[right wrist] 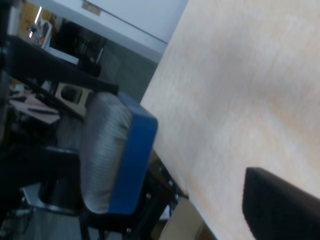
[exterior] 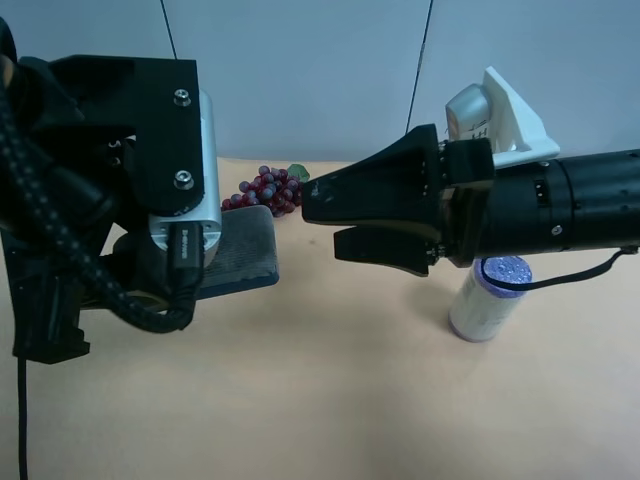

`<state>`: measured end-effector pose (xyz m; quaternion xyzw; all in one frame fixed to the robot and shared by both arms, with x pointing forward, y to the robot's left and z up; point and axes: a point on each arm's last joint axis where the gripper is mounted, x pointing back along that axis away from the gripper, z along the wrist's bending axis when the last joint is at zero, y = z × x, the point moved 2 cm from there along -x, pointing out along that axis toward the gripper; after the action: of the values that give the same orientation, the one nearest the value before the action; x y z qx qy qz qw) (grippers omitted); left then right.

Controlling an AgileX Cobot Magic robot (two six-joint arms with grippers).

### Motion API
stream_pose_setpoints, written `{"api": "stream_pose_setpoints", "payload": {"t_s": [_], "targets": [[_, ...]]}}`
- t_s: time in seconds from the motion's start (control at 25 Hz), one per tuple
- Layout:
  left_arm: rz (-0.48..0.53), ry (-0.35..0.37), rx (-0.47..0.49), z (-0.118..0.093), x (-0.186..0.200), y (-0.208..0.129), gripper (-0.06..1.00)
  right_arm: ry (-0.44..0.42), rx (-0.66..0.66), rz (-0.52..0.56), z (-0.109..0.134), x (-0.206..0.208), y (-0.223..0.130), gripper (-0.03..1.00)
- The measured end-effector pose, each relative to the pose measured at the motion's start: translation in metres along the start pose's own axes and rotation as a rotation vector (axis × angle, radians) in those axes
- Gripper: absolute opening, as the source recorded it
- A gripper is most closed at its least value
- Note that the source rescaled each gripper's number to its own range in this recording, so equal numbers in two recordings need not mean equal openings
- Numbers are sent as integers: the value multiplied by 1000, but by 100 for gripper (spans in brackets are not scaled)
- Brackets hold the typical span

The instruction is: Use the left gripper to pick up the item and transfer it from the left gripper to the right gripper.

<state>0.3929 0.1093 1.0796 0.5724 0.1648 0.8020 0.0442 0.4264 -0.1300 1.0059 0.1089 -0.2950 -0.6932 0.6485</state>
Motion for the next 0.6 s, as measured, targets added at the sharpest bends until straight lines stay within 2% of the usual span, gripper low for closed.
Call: {"api": "stream_pose_setpoints", "payload": {"t_s": [0.24,0.6], "targets": [[0,0,0,0,0,0,0,18,-5,64,-5,-16,-7,100],[0,0,0,0,0,0,0,82,61,122,3,-53,13,100]]}}
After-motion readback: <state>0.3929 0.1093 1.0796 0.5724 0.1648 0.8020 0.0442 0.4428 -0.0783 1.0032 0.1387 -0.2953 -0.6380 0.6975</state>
